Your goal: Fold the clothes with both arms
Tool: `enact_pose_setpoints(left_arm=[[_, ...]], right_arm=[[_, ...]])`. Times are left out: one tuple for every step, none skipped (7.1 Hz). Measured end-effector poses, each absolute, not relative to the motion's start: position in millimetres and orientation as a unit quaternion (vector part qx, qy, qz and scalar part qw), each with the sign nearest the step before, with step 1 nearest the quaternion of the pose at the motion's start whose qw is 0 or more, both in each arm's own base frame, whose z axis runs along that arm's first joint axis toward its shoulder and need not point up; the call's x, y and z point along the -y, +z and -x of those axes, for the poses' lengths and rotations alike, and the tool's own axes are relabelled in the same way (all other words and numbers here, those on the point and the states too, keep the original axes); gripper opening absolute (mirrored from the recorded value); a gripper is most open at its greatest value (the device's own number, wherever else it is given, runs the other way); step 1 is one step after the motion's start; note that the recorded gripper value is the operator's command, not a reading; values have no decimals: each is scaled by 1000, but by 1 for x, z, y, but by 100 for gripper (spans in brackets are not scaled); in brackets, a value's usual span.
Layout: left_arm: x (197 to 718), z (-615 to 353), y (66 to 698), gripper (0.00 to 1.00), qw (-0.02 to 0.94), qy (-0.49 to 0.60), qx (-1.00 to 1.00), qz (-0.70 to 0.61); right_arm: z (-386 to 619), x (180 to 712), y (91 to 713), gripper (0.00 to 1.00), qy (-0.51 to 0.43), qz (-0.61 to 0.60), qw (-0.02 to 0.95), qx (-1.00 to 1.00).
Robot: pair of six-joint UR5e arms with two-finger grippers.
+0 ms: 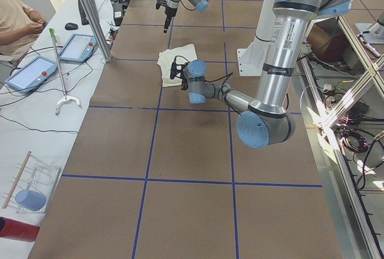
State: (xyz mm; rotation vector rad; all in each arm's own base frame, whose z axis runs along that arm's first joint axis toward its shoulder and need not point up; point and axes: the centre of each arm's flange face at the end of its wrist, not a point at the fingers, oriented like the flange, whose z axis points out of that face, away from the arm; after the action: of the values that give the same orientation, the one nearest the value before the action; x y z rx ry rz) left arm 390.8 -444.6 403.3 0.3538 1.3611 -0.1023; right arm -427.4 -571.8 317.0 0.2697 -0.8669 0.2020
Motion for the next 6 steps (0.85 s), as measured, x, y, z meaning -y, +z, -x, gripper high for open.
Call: enact_pose_setpoints(left_arm=[[457, -355, 423, 100, 772, -22, -608, -185], [465, -316, 450, 100, 784, 15, -584, -212], [470, -274, 478, 100, 794, 51, -556, -239], [473, -233, 505, 100, 804, 80, -528, -262], [477, -195, 527, 100, 815, 102, -495, -281], [485, -157, 543, 100, 829, 122, -458, -297]], right_arm=[[401, 578, 332, 100, 90, -118, 898, 415], [360, 577, 359, 100, 63, -118, 904, 406], [308, 574, 396, 100, 32, -119, 911, 394], [247, 570, 438, 100, 2, -119, 916, 382], [182, 559, 484, 100, -28, -121, 921, 369], [118, 543, 529, 100, -53, -122, 925, 355]])
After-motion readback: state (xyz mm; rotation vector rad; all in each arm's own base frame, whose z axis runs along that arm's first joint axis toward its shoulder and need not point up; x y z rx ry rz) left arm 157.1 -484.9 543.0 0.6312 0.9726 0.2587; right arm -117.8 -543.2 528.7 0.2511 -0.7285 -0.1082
